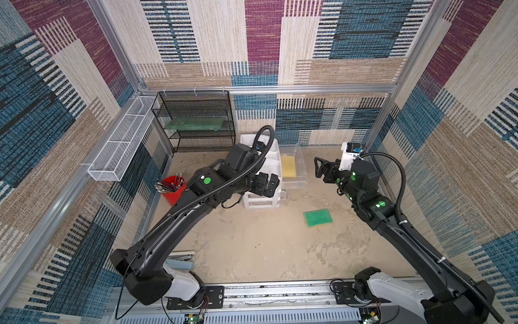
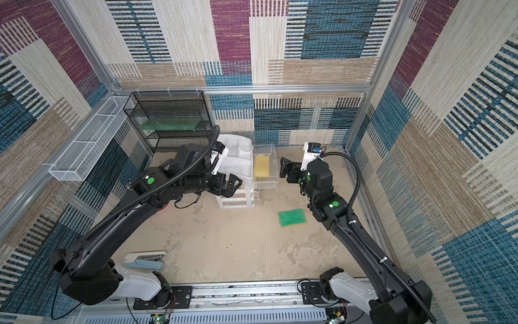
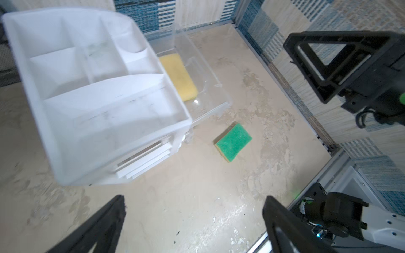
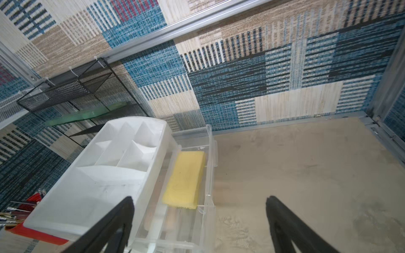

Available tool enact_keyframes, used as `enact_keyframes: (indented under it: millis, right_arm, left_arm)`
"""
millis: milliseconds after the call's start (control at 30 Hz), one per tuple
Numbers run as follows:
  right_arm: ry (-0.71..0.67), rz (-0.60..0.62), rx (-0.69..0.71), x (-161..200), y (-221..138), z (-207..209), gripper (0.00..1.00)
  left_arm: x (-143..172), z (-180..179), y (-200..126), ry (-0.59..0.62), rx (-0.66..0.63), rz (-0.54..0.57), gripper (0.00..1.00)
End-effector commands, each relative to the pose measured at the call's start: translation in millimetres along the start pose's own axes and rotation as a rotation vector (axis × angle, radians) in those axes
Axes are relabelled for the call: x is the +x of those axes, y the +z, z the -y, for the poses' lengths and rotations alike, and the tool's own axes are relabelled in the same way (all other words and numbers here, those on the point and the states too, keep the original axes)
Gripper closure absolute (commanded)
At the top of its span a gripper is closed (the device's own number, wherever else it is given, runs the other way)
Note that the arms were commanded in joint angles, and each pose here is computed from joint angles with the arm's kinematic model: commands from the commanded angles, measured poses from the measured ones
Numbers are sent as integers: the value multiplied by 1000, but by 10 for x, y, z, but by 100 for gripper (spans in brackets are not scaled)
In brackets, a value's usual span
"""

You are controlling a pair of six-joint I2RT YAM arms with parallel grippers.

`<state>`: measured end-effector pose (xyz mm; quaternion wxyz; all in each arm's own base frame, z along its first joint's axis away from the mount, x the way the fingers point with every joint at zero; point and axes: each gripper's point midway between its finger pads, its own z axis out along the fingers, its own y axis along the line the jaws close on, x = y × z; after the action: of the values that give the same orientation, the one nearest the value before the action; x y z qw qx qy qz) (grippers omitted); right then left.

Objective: Take the sponge out of the drawer
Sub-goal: Pick up the sponge from the drawer.

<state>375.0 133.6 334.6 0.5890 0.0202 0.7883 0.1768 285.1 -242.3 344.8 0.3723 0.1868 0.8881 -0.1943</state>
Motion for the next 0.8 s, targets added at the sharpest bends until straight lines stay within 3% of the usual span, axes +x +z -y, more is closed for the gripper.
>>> enact_keyframes:
  millis: [0,167,400,767]
  right_arm:
    - [-53,-110,-50,140,259,-142,9]
    - [-88,-279,-38,537,709,-286,15]
    - [-129,-433,106,875,1106,-327,21]
    - [-156,-519,265,1186,1287,-170,26]
  left_arm:
    - [61,-189,1,-61,-13,14,0]
    - [247,-275,41,-76,20,67,0]
    - [404,-287,-22,-130,67,99,0]
    - [439,-244,-59,-155,100,108,0]
